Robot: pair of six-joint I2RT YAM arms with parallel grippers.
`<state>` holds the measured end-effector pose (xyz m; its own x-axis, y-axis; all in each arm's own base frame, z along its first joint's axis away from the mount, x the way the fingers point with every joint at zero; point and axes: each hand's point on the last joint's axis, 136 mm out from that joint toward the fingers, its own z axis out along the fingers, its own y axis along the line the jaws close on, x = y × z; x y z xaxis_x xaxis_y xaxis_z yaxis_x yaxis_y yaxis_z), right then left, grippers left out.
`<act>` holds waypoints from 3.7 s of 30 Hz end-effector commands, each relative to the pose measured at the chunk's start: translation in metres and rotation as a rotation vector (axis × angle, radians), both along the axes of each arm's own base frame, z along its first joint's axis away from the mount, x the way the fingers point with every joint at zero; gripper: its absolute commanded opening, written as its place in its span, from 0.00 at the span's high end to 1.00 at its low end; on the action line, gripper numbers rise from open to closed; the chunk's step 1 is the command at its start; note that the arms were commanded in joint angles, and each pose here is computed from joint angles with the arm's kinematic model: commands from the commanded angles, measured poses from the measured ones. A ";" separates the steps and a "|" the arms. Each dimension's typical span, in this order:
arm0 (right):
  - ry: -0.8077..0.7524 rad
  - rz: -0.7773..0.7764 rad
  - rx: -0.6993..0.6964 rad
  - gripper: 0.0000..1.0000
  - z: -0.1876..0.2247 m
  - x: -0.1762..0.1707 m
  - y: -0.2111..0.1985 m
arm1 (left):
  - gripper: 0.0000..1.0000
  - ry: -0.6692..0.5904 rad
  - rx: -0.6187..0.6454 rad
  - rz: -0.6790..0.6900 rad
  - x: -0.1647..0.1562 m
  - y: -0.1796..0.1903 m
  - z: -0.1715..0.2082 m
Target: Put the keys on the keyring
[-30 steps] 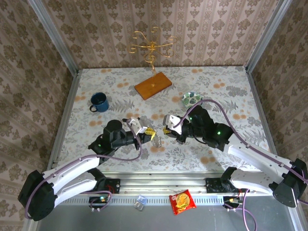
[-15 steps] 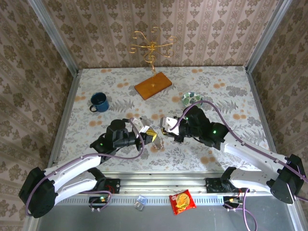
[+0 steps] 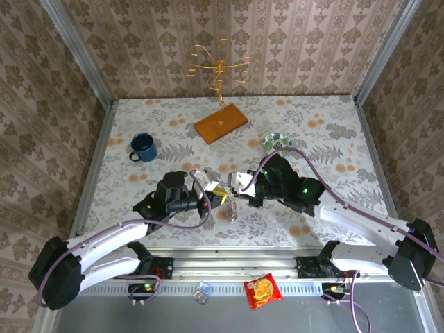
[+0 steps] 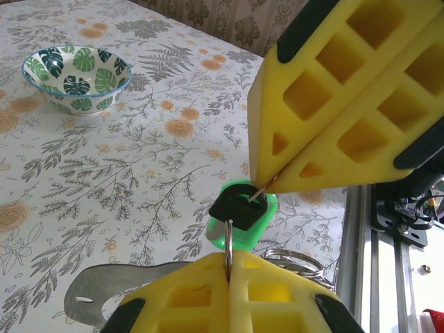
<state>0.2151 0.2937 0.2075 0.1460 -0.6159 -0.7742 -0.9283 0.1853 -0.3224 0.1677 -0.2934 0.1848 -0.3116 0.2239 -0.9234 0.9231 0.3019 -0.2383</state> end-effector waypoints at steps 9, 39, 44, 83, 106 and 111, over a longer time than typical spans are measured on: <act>-0.038 -0.017 -0.055 1.00 -0.012 0.006 0.002 | 1.00 -0.036 -0.038 -0.014 -0.001 -0.005 0.022; -0.016 0.033 -0.052 1.00 -0.015 -0.006 0.012 | 1.00 -0.044 -0.040 -0.012 0.000 -0.006 0.024; 0.011 0.065 -0.049 1.00 -0.017 -0.013 0.013 | 1.00 -0.049 -0.052 -0.008 0.001 -0.006 0.026; 0.259 0.016 0.344 0.65 0.044 -0.012 -0.026 | 1.00 -0.374 -0.287 -0.095 -0.016 -0.005 0.058; 0.284 0.149 0.318 0.84 0.033 -0.015 0.006 | 1.00 -0.414 -0.323 -0.195 -0.030 -0.010 0.059; 0.287 0.156 0.325 0.86 0.034 -0.013 0.010 | 1.00 -0.409 -0.326 -0.196 -0.030 -0.011 0.059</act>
<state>0.2000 0.2933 0.2191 -0.0954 -0.3705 -0.9239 -0.9911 0.1221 0.0533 0.1472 -0.3033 0.2275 0.0572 -0.0158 -0.9982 0.9900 0.1297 0.0546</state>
